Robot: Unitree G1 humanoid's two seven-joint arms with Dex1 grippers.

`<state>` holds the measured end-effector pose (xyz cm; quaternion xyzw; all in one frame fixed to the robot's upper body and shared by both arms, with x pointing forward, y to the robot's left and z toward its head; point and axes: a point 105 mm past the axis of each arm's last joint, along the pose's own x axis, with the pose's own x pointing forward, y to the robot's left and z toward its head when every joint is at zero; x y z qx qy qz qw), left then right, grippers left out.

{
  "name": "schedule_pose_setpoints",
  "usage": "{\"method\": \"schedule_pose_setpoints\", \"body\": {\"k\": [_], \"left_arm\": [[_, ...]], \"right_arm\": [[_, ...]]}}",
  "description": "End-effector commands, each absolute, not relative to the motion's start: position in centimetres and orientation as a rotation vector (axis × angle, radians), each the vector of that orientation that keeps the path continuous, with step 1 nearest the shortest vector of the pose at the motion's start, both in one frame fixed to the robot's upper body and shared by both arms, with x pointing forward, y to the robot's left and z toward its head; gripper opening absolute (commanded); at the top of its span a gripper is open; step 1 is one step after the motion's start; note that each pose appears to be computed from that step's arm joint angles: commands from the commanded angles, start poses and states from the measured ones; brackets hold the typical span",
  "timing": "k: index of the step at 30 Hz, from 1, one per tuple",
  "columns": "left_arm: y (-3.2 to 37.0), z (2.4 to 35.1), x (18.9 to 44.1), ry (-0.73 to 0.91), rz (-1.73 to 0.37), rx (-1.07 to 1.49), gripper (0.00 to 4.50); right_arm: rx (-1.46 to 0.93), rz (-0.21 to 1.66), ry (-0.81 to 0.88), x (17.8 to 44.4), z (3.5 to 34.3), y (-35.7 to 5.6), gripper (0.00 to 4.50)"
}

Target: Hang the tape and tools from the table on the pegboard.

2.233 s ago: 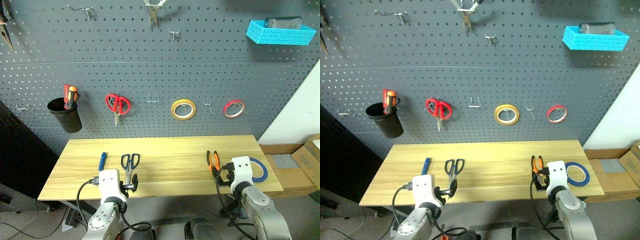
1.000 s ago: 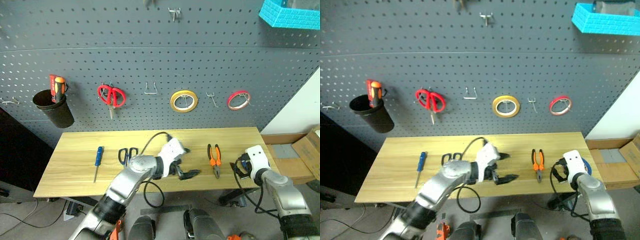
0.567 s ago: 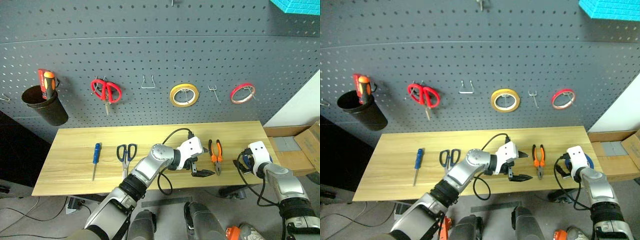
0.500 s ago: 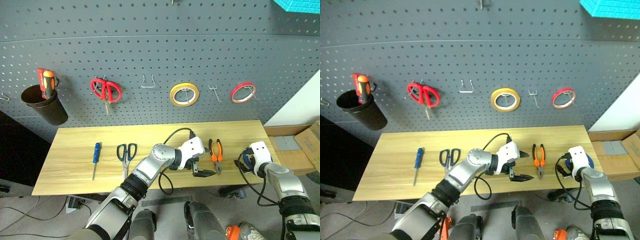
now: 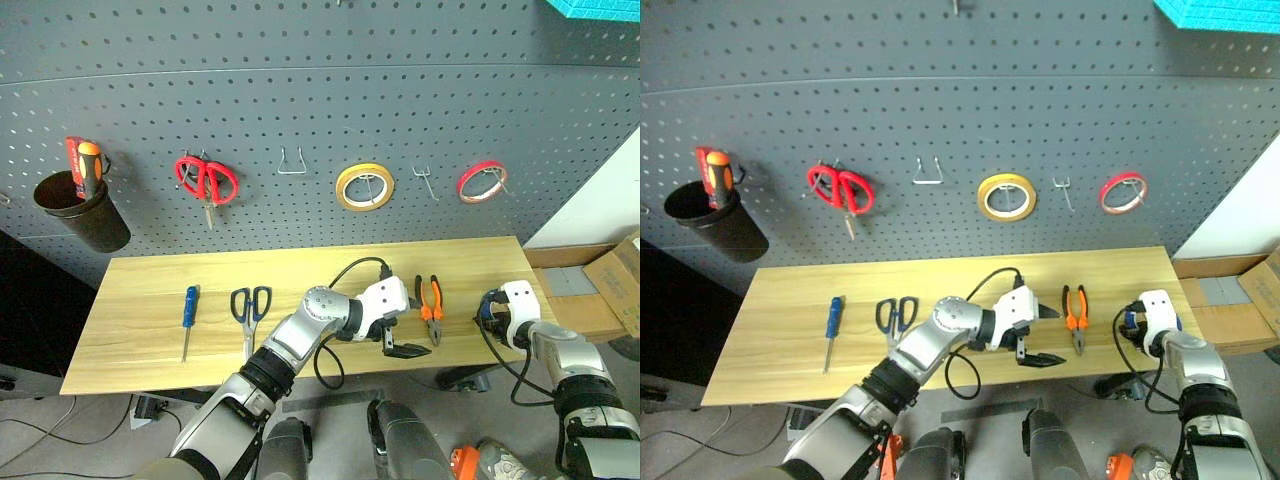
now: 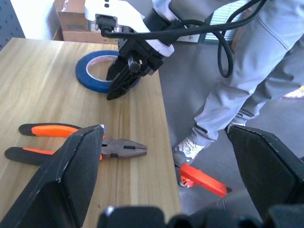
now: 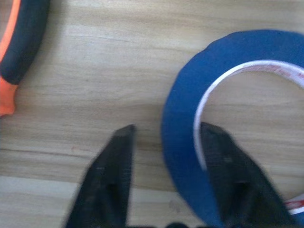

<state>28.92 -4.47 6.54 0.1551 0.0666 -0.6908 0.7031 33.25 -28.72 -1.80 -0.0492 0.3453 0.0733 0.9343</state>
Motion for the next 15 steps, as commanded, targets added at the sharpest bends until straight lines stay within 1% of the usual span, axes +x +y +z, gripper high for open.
{"method": "schedule_pose_setpoints", "body": {"k": [1,2,5,8,12,15], "left_arm": [[-5.2,8.1,29.2,0.084,-1.541,0.340,4.50],[-5.2,8.1,29.3,0.083,-1.537,0.341,4.50],[-5.3,8.3,29.5,0.082,-1.525,0.330,4.50],[-5.0,8.6,29.2,0.069,-1.519,0.307,4.50],[-3.3,9.7,28.2,0.061,-1.466,0.215,4.50],[-1.3,10.5,27.9,0.083,-1.344,0.102,4.50]], "right_arm": [[-0.137,0.151,0.732,32.9,-2.4,-29.2,0.47],[-0.144,0.148,0.731,32.9,-2.4,-29.3,0.38],[-0.221,0.138,0.707,32.9,-2.1,-29.7,0.38],[-0.348,0.154,0.634,32.6,-0.7,-29.2,0.38],[-0.492,0.195,0.439,31.3,3.1,-26.4,0.38],[-0.533,0.246,0.267,29.9,6.2,-23.0,0.38]]}}
